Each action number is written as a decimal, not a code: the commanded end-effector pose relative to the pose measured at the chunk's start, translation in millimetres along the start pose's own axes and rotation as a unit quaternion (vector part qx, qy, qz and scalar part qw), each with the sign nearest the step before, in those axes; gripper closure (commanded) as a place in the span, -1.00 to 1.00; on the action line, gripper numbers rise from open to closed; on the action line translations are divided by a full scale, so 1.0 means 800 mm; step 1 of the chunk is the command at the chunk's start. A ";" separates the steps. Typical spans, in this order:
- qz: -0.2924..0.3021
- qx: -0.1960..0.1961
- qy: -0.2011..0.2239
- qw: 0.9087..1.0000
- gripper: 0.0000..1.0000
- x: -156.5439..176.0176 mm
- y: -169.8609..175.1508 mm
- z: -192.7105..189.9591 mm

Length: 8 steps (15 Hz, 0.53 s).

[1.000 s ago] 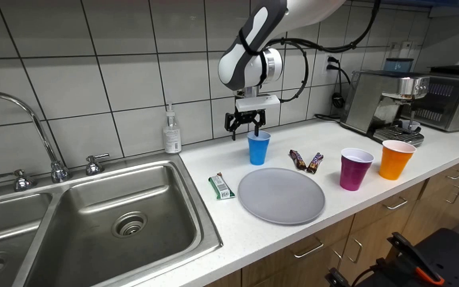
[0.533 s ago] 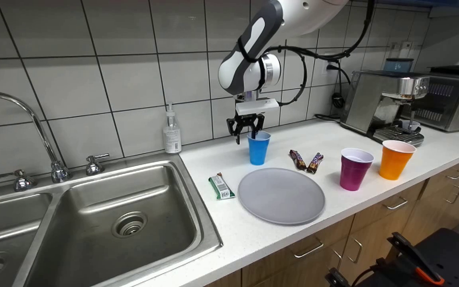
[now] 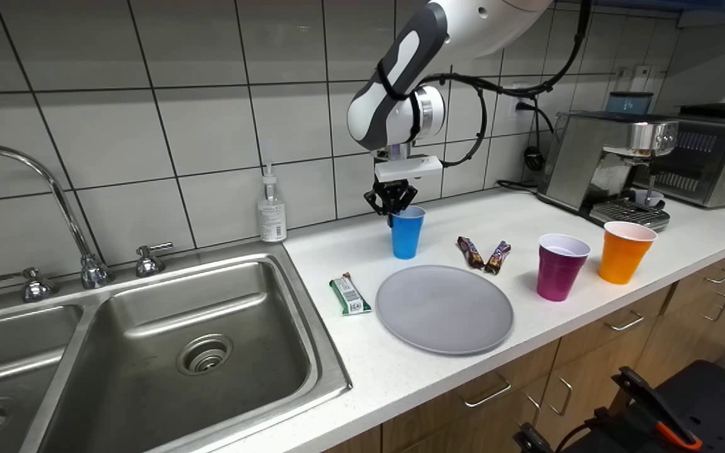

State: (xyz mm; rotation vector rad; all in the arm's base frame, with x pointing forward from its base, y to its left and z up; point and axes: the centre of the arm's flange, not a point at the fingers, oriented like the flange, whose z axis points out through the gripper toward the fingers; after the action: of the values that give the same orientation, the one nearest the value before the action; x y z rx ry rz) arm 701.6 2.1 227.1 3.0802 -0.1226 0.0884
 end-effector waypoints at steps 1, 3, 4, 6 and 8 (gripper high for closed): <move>-0.002 -0.004 -0.006 1.000 1.00 0.010 0.006 -0.006; -0.006 -0.005 -0.003 1.000 0.98 0.006 0.009 -0.011; -0.007 -0.005 -0.002 1.000 0.98 0.005 0.009 -0.012; -0.008 -0.006 -0.001 1.000 0.98 0.004 0.010 -0.014; -0.009 -0.004 0.002 1.000 0.98 0.001 0.013 -0.021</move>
State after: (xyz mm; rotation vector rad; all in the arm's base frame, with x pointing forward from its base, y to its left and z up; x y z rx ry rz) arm 702.7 -1.1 229.5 3.0759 -0.1279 0.0924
